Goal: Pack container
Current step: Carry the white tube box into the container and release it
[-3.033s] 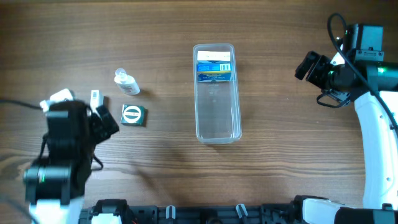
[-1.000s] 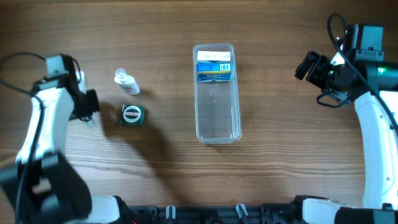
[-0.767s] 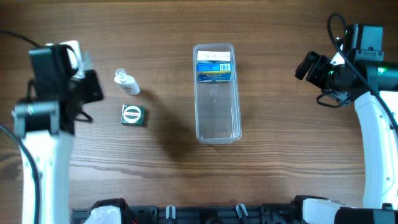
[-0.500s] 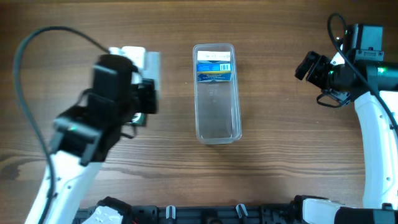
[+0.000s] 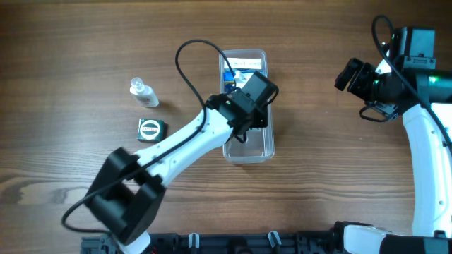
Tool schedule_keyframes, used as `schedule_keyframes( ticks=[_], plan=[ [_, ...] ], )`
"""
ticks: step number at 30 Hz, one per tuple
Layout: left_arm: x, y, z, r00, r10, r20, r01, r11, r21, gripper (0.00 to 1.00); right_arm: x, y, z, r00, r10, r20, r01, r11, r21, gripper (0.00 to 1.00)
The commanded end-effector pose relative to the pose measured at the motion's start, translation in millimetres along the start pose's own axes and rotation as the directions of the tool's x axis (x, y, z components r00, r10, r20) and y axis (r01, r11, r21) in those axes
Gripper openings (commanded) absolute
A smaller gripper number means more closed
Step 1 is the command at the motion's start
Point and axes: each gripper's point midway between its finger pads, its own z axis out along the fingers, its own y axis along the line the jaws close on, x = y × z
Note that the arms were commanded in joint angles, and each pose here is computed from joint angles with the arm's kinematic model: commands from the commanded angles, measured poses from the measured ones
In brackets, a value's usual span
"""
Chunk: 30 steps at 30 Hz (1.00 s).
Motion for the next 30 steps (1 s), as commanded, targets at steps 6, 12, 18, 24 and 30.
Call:
schedule_keyframes(
  ticks=[6,12,18,24,30],
  plan=[
    [-3.1,-0.5,28.3,0.992,-0.12,0.024,0.12,0.993,-0.012,0.1,1.4,1.1,2.8,1.0,-0.001,-0.014,0.0,1.0,-0.01,1.0],
    [-4.9,-2.0,28.4,0.993,-0.113,0.03,0.114,0.994,-0.005,0.36,1.5,1.1,2.8,1.0,-0.001,-0.014,0.0,1.0,-0.01,1.0],
    [-7.5,-4.2,28.2,0.993,-0.115,0.039,0.115,0.993,0.005,0.46,1.6,1.1,2.8,1.0,-0.001,-0.014,0.0,1.0,-0.01,1.0],
    [-17.9,-11.2,7.7,0.996,-0.046,0.072,0.044,0.998,0.034,0.38,1.6,1.1,2.8,1.0,-0.001,-0.014,0.0,1.0,-0.01,1.0],
    [-67.2,41.3,-119.1,0.954,0.09,0.287,-0.047,0.987,-0.155,0.59,1.4,1.1,2.8,1.0,0.0,-0.014,0.0,1.0,-0.01,1.0]
  ],
)
